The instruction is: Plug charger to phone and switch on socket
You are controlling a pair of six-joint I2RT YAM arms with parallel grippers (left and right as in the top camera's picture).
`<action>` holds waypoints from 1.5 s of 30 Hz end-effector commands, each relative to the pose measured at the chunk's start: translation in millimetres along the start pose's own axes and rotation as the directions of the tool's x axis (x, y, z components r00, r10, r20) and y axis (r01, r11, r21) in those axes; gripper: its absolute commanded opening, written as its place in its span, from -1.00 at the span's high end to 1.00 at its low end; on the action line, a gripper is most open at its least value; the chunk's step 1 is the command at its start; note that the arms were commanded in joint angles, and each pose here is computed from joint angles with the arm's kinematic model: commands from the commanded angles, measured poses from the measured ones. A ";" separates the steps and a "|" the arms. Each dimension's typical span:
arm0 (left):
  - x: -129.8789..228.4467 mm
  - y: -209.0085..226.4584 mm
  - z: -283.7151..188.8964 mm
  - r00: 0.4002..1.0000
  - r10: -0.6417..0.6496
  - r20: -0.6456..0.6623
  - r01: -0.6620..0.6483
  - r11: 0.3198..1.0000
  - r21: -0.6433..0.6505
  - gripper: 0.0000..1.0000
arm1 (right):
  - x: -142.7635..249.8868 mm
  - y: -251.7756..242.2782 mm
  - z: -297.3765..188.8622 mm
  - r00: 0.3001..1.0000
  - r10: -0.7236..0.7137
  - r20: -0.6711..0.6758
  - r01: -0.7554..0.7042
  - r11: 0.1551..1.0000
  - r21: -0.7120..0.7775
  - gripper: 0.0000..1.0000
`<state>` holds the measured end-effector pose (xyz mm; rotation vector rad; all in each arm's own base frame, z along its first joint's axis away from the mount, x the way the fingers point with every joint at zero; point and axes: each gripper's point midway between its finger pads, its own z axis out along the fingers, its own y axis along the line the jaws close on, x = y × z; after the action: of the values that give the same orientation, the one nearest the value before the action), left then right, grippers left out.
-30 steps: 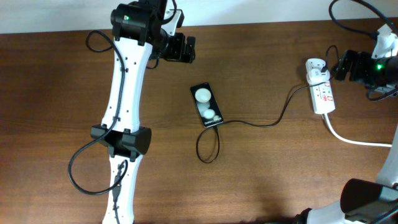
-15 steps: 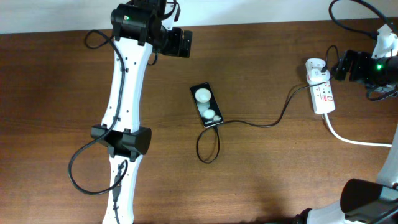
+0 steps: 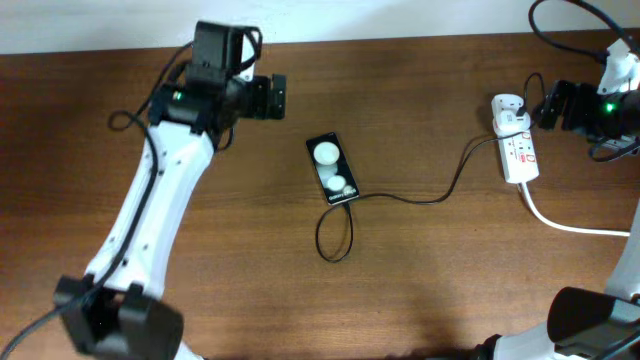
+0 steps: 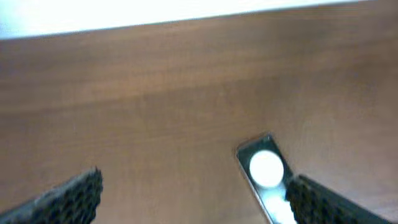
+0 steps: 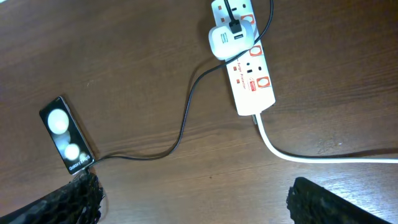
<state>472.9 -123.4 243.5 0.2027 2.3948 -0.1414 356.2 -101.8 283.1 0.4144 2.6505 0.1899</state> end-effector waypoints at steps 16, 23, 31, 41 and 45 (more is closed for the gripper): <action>98.9 67.4 -108.0 0.851 -0.050 0.522 0.108 0.991 -0.082 -0.98 | 1.1 0.3 0.5 1.000 0.004 -0.003 -0.004 1.000 0.006 -0.97; 126.7 64.6 -135.5 0.672 -0.024 0.740 0.104 0.993 -0.062 -0.99 | 1.0 0.3 0.5 1.000 0.004 -0.003 -0.004 1.000 0.006 -0.97; 172.4 73.6 -151.0 0.477 -0.005 0.879 0.155 0.985 -0.079 -0.98 | 1.1 0.3 0.5 1.000 0.004 -0.003 -0.004 1.000 0.006 -0.98; 204.3 87.5 -138.4 0.568 -0.059 0.821 0.224 0.971 -0.085 -0.98 | 1.1 0.3 0.5 1.000 0.004 -0.003 -0.004 1.000 0.006 -0.97; 215.5 91.4 -131.9 0.599 -0.085 0.796 0.247 0.965 -0.083 -0.98 | 1.0 0.3 0.5 1.000 0.004 -0.003 -0.004 1.000 0.006 -0.97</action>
<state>246.7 9.7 191.2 -0.1493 1.5042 -0.0495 356.1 -102.3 282.4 0.4164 2.6526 0.1861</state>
